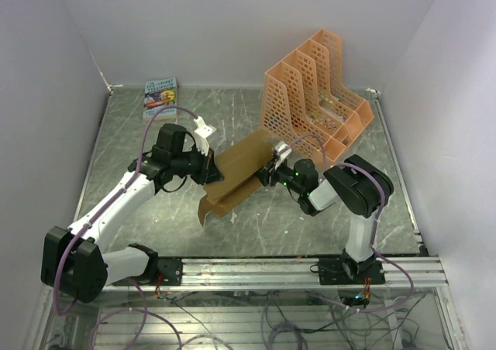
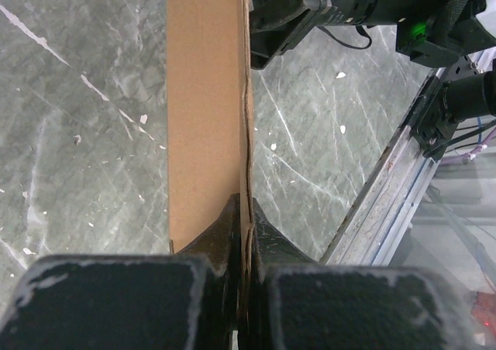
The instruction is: Fold the paper box
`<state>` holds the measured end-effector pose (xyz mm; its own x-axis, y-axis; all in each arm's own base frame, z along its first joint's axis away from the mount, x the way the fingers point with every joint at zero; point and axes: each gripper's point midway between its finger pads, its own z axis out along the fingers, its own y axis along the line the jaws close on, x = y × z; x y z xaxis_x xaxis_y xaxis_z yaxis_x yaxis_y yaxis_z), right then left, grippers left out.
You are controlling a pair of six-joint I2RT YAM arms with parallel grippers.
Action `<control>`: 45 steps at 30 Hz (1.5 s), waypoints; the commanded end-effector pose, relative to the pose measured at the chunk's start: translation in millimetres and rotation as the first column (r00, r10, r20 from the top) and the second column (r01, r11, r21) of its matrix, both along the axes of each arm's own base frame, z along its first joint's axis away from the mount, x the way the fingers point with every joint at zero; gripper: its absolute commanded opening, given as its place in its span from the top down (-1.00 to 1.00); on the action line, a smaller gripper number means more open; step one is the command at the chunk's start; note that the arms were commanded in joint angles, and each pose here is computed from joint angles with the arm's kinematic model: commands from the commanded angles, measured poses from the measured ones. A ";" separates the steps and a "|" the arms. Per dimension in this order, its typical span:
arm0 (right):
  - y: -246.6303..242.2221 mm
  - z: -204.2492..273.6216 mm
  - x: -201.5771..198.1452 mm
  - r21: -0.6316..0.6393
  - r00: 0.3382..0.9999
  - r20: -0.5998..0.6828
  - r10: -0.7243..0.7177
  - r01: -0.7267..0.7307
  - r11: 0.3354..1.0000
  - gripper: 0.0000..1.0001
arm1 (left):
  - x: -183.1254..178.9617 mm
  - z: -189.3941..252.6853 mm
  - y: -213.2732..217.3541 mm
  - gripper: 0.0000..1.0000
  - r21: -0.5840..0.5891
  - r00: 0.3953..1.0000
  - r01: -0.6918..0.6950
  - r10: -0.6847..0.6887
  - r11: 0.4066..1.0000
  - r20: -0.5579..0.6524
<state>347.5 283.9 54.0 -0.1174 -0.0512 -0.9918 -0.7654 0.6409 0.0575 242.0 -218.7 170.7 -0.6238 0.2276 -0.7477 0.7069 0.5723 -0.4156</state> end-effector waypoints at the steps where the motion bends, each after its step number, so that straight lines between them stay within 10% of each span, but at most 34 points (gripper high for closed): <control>1: -4.9 14.3 -3.5 -0.001 0.999 0.041 0.030 -0.030 1.000 0.07 | -2.0 5.5 0.4 0.86 -0.012 0.999 0.023 -0.023 1.000 0.029; 35: -31.0 3.4 -37.4 -0.038 0.972 -0.095 0.215 -0.219 0.975 -0.05 | -0.9 19.5 -5.3 0.86 -0.039 1.000 -0.001 0.002 0.999 0.027; 45: -41.9 67.3 -19.1 -0.066 0.952 -0.051 0.303 -0.306 0.950 -0.11 | 10.9 45.8 -4.1 0.86 -0.098 0.994 -0.104 0.107 0.990 0.022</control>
